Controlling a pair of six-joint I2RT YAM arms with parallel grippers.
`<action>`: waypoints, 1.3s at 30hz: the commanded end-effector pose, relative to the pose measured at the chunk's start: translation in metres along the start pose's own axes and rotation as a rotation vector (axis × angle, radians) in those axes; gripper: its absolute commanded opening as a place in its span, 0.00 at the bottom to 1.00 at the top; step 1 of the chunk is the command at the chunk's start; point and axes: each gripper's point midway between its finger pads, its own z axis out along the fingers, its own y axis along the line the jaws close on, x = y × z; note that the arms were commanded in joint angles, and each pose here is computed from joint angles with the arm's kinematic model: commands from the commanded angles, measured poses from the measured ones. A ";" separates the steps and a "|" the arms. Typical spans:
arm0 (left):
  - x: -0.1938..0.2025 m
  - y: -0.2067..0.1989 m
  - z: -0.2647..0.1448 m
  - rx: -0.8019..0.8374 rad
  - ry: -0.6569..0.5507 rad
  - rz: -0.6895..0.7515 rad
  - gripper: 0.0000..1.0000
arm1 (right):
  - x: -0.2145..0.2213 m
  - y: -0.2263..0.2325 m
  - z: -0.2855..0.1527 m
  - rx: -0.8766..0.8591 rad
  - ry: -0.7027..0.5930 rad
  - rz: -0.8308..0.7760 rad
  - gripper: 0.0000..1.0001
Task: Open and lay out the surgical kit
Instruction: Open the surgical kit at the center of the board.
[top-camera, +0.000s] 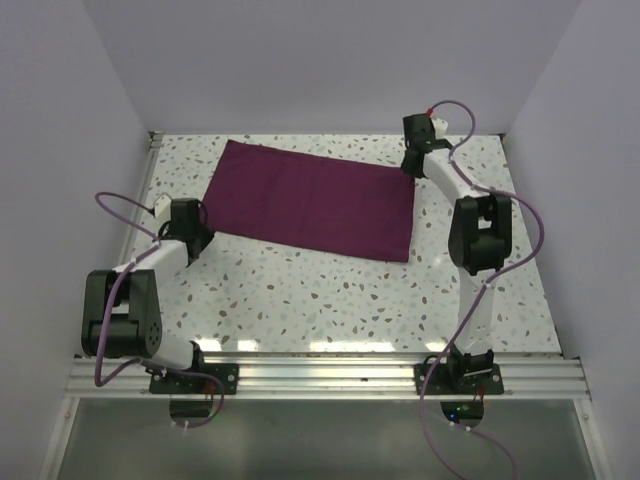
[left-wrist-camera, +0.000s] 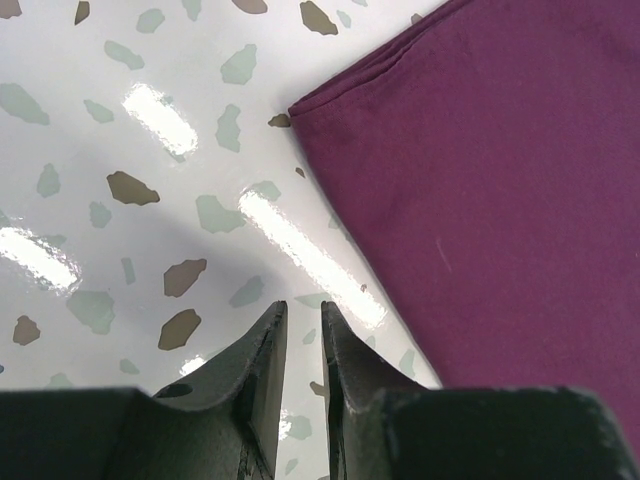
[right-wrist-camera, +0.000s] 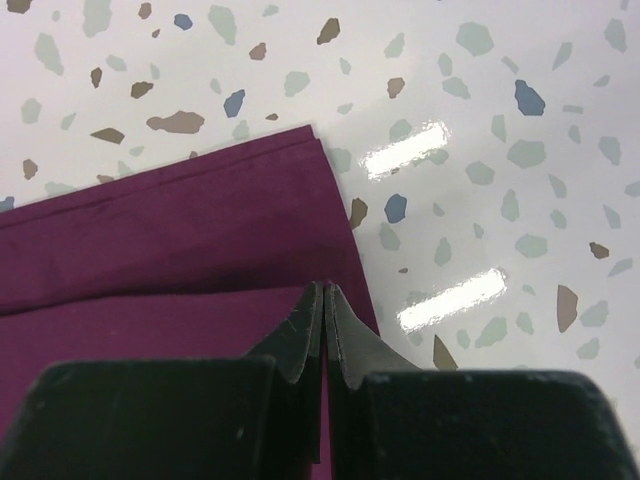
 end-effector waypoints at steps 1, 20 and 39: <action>-0.021 -0.021 -0.010 0.059 -0.049 -0.003 0.24 | -0.024 0.009 -0.034 -0.038 -0.042 -0.004 0.00; -0.111 -0.070 -0.099 0.196 -0.228 0.006 0.48 | 0.131 0.053 -0.220 -0.359 -0.012 -0.225 0.00; -0.096 -0.024 -0.175 0.248 -0.289 -0.061 0.48 | 0.250 -0.123 -0.344 -0.644 0.185 0.009 0.19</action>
